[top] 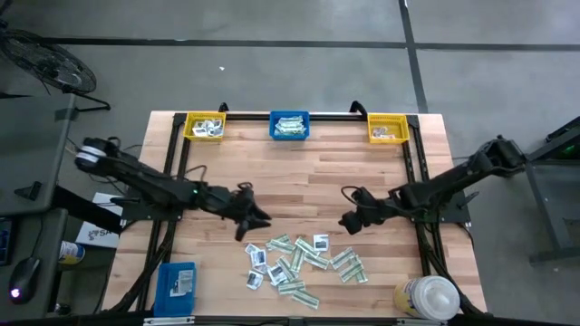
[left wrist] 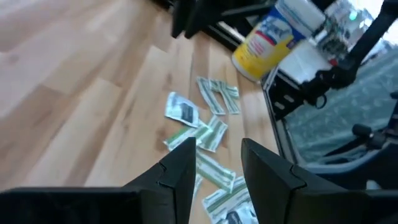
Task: Pick & Place First Aid Supplies
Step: Put the gray towelette pack into the left yellow bin
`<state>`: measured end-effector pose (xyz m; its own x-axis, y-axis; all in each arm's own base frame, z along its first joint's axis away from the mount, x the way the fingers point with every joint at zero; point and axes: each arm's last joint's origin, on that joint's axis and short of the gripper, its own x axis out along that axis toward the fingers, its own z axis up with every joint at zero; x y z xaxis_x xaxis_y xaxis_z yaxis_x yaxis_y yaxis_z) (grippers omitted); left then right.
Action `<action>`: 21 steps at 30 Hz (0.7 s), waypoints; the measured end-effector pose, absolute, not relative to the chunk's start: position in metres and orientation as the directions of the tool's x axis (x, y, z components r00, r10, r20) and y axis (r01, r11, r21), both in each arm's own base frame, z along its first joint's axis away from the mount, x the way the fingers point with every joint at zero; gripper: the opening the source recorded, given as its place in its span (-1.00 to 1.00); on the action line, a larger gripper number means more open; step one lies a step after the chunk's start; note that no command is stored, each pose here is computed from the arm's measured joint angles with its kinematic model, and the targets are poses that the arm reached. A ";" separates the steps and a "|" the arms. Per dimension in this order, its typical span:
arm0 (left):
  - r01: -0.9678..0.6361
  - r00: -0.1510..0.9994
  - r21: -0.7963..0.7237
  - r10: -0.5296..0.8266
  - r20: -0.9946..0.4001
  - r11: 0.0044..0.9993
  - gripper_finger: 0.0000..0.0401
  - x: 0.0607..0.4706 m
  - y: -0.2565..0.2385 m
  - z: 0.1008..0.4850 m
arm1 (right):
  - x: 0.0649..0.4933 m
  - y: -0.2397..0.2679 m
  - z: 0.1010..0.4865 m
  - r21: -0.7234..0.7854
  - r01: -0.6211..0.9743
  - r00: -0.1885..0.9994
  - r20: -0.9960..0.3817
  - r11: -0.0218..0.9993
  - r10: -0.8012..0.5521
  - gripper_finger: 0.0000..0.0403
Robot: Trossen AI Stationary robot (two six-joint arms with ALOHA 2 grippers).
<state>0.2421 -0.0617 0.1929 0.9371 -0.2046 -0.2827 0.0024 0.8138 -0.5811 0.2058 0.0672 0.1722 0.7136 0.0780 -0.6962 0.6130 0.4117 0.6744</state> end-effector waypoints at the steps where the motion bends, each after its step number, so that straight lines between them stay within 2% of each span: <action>1: 0.005 0.933 -0.574 -0.211 -0.292 0.819 -0.36 0.249 -0.065 0.192 | 0.205 0.069 0.172 0.674 0.613 0.715 -0.695 0.413 0.074 -0.30; 5: 0.027 0.922 -0.498 -0.214 -0.324 0.867 -0.37 0.282 -0.079 0.193 | 0.204 0.073 0.172 0.671 0.606 0.720 -0.691 0.428 0.064 -0.30; 8: -0.008 0.895 -0.427 -0.184 -0.406 0.904 -0.44 0.308 -0.085 0.189 | 0.203 0.075 0.171 0.665 0.608 0.717 -0.695 0.434 0.061 -0.30; 13: -0.074 0.823 -0.327 -0.127 -0.553 0.942 -0.74 0.341 -0.093 0.183 | 0.201 0.075 0.170 0.655 0.629 0.714 -0.700 0.418 0.022 -0.30; 16: -0.042 0.821 -0.308 -0.143 -0.553 0.950 -0.95 0.359 -0.099 0.186 | 0.199 0.076 0.170 0.646 0.642 0.712 -0.702 0.413 -0.009 -0.30; 21: -0.039 0.819 -0.295 -0.138 -0.556 0.955 -0.97 0.381 -0.105 0.181 | 0.197 0.082 0.170 0.653 0.641 0.732 -0.678 0.403 -0.067 -0.30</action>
<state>0.3813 -0.1053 0.1809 0.8193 -0.1385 -0.5564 -0.0386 0.9549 -0.2945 0.1975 0.0824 0.1696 0.7321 -0.0670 -0.6779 0.6414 0.4033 0.6527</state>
